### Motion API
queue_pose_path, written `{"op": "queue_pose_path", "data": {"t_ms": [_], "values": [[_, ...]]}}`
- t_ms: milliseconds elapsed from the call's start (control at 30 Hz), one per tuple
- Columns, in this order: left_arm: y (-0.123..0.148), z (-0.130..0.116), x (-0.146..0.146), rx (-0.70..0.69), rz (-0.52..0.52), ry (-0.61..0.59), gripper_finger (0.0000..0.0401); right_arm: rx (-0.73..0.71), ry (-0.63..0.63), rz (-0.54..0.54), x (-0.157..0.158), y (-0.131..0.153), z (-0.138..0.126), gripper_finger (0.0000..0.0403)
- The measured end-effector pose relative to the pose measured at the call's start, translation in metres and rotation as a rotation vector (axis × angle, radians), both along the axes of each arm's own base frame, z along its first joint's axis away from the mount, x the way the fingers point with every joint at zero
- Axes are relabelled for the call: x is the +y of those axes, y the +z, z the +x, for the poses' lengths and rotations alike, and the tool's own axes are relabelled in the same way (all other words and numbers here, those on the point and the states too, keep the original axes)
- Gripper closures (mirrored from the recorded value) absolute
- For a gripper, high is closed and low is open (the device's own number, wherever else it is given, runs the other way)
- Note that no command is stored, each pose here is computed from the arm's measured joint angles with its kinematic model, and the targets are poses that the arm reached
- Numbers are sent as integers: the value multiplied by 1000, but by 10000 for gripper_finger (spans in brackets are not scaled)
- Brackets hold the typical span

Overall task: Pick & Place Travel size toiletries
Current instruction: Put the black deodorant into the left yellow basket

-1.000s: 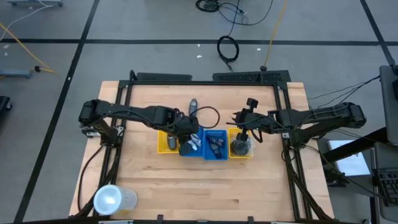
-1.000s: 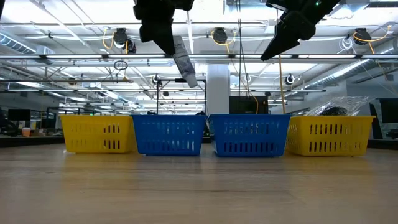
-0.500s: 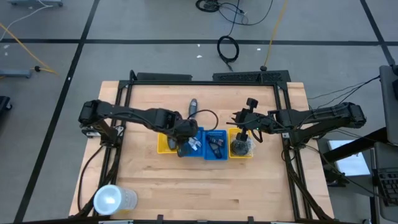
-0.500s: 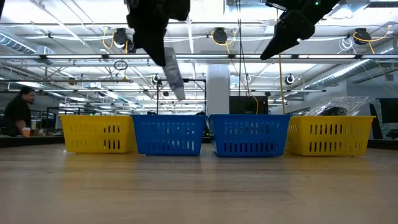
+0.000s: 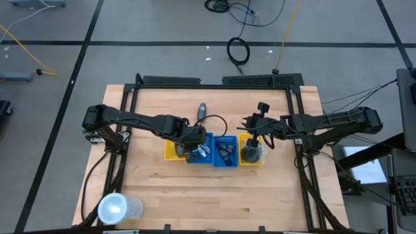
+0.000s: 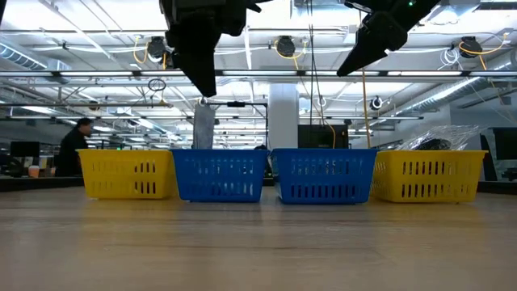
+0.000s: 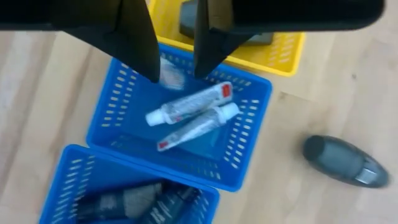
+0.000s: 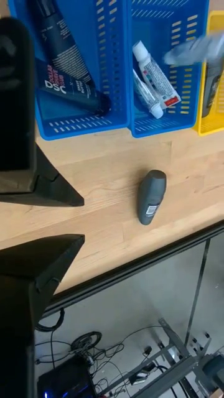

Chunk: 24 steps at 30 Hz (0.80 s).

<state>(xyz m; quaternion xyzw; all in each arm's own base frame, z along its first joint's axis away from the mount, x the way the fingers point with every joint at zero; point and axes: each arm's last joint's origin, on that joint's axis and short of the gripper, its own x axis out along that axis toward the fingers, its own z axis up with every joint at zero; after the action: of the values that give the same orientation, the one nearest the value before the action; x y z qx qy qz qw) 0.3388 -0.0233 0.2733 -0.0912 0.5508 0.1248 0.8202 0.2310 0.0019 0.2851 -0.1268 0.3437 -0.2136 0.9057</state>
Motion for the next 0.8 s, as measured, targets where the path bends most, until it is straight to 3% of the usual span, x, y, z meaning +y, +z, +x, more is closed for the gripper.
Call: {"op": "queue_pose_path", "data": {"t_ms": [400,800], "values": [[3,6,30,-60,140,120,272,0,0,0,0,0,0,330],[1,9,108,-156,43,326,271,-1,0,1,0,0,0,330]]}}
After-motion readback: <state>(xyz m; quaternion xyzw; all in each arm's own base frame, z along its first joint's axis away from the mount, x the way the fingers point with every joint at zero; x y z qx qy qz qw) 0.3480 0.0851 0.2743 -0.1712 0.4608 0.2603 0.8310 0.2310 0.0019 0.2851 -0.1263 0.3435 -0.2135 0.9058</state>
